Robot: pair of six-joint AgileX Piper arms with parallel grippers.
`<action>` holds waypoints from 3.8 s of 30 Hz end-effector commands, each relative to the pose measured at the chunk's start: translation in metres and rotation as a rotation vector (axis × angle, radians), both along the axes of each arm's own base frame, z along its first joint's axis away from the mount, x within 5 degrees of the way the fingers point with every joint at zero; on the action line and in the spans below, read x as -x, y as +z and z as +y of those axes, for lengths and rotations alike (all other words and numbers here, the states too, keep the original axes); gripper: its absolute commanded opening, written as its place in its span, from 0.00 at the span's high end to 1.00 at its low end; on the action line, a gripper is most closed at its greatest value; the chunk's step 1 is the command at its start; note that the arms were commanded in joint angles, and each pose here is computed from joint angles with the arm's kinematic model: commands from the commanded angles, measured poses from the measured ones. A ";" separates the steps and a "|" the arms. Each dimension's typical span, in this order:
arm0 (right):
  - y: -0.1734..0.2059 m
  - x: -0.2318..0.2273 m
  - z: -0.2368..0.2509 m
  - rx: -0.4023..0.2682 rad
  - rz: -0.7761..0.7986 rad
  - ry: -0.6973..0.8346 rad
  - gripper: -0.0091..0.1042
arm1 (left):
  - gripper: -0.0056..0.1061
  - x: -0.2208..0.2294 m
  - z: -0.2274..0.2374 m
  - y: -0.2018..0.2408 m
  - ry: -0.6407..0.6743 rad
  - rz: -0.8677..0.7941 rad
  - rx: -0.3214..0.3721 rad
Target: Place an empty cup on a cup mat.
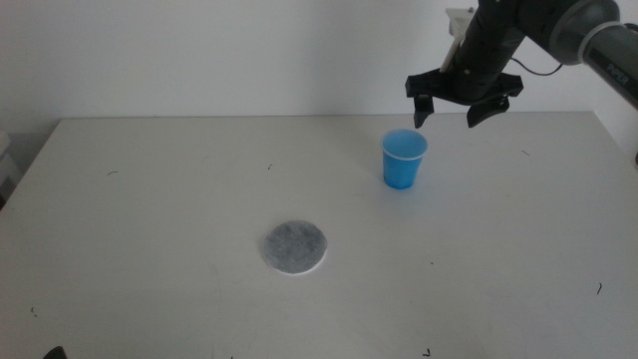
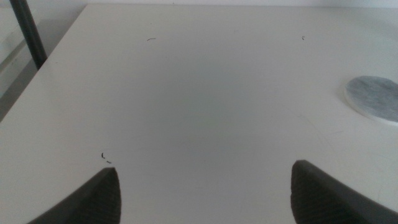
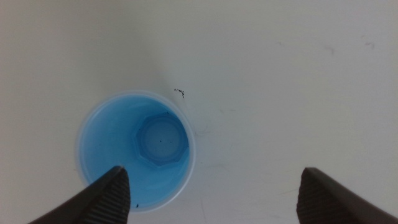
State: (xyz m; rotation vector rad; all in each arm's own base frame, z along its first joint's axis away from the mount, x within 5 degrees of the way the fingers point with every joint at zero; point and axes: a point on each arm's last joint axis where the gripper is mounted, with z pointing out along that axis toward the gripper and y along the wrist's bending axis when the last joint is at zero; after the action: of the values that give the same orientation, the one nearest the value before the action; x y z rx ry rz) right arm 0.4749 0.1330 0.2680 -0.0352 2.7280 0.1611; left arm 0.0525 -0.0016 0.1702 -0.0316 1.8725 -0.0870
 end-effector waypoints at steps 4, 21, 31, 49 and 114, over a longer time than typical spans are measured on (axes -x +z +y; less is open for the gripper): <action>0.017 -0.004 0.002 -0.021 -0.091 -0.004 0.15 | 0.01 -0.001 0.000 0.008 0.000 -0.075 0.015; -0.026 -0.022 0.014 -0.041 -0.098 0.002 0.56 | 0.01 -0.001 0.000 0.008 0.000 -0.075 0.015; -0.014 -0.014 0.022 -0.049 -0.093 0.026 0.93 | 0.01 -0.001 0.000 0.008 0.000 -0.075 0.015; 0.097 0.088 0.066 -0.194 -0.207 0.145 0.93 | 0.01 -0.001 0.000 0.008 0.000 -0.075 0.015; 0.108 0.131 0.109 -0.124 -0.220 0.246 0.15 | 0.01 -0.001 0.000 0.008 0.000 -0.075 0.015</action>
State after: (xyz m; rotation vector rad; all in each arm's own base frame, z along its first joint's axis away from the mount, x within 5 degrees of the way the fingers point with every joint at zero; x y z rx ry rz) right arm 0.3558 0.2653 0.3260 -0.3712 2.6098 0.3563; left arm 0.0525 -0.0016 0.1702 -0.0316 1.8725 -0.0870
